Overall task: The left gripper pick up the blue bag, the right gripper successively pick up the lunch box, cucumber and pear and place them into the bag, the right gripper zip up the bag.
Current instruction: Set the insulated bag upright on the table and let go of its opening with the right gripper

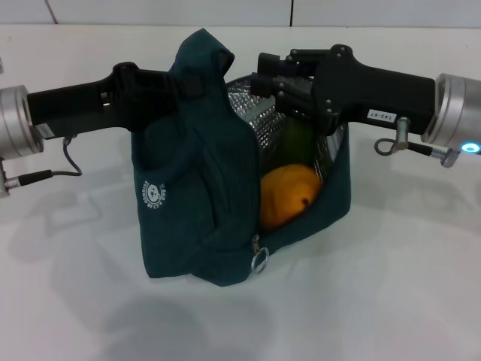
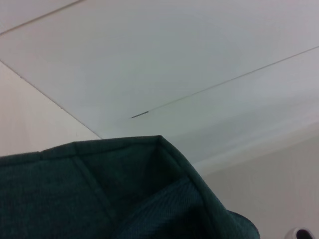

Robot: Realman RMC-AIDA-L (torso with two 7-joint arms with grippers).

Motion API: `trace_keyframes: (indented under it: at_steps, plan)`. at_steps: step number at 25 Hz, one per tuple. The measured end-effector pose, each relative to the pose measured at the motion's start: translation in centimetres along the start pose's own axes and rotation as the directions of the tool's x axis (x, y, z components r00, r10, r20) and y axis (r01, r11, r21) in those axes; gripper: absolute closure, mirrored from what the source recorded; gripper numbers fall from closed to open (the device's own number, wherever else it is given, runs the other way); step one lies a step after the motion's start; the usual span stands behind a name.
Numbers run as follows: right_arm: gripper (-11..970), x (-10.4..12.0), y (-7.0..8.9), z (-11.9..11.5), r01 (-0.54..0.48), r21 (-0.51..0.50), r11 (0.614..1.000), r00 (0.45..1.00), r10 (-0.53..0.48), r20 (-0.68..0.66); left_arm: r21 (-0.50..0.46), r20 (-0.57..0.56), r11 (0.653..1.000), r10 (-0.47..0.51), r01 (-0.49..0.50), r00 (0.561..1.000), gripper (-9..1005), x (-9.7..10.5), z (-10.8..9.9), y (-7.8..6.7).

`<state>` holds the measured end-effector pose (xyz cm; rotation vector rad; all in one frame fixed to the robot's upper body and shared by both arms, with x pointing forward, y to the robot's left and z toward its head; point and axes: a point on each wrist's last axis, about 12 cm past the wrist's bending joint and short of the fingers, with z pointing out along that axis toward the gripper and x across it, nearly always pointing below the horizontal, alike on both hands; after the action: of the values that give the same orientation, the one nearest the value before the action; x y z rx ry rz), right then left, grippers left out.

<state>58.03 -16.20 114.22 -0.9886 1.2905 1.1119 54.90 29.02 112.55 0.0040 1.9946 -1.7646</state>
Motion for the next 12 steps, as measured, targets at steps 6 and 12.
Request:
trace_keyframes:
  at_steps: [6,12]
  plan:
    - [626,0.0,-0.2,-2.2,-0.083,0.1,0.991,0.991,0.072,0.109,0.001,-0.001,1.0,0.001,-0.001,1.0,956,-0.1,0.0,-0.1]
    - [477,1.8,-0.9,-7.4,-0.439,0.254,0.862,0.883,0.362,0.298,-0.001,0.002,1.0,0.003,-0.003,1.0,956,-0.1,-0.2,-0.1]
